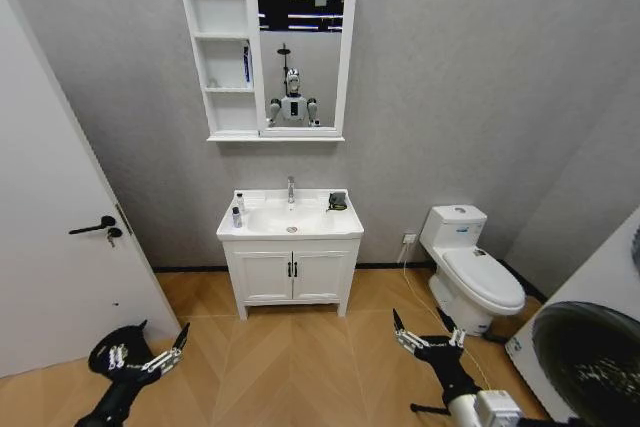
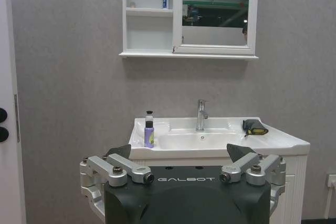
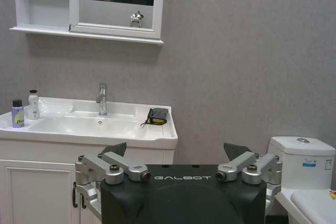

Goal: Move facial cleanser and shampoo from washbasin to cabinet, then wipe washbasin with towel.

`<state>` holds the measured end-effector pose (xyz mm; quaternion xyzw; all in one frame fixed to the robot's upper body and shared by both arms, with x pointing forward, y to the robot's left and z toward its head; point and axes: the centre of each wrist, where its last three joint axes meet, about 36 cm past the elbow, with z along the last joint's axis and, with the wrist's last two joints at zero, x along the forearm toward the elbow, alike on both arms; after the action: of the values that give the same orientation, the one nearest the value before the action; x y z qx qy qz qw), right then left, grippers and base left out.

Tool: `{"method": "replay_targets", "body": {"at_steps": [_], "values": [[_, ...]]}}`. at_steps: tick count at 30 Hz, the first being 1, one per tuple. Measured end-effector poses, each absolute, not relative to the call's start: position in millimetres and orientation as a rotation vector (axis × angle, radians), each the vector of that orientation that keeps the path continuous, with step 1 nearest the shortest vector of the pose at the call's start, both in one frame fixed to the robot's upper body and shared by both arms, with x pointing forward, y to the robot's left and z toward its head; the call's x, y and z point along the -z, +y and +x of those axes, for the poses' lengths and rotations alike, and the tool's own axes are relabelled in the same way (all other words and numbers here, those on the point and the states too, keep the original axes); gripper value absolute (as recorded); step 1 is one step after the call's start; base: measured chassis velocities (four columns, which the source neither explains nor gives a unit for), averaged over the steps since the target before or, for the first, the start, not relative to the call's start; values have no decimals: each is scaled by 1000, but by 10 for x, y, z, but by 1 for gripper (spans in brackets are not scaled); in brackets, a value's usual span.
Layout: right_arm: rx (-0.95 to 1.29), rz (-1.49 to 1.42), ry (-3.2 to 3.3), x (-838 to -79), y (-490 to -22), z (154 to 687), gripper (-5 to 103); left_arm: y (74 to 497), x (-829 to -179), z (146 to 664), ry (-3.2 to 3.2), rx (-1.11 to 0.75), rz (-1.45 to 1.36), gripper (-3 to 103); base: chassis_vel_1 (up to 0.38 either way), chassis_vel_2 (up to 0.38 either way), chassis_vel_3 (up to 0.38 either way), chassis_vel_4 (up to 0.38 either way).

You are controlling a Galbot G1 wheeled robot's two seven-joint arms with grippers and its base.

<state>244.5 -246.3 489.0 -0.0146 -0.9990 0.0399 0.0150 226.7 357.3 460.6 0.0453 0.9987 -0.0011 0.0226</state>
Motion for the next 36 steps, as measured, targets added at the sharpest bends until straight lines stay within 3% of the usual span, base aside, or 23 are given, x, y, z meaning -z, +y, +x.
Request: {"method": "replay_targets", "body": {"at_steps": [36], "values": [[-138, -75, -3132, -4996, -2453, 2382, 100, 3562, -4646, 2197, 3065, -23, 132, 100, 0, 0, 0, 0]]}}
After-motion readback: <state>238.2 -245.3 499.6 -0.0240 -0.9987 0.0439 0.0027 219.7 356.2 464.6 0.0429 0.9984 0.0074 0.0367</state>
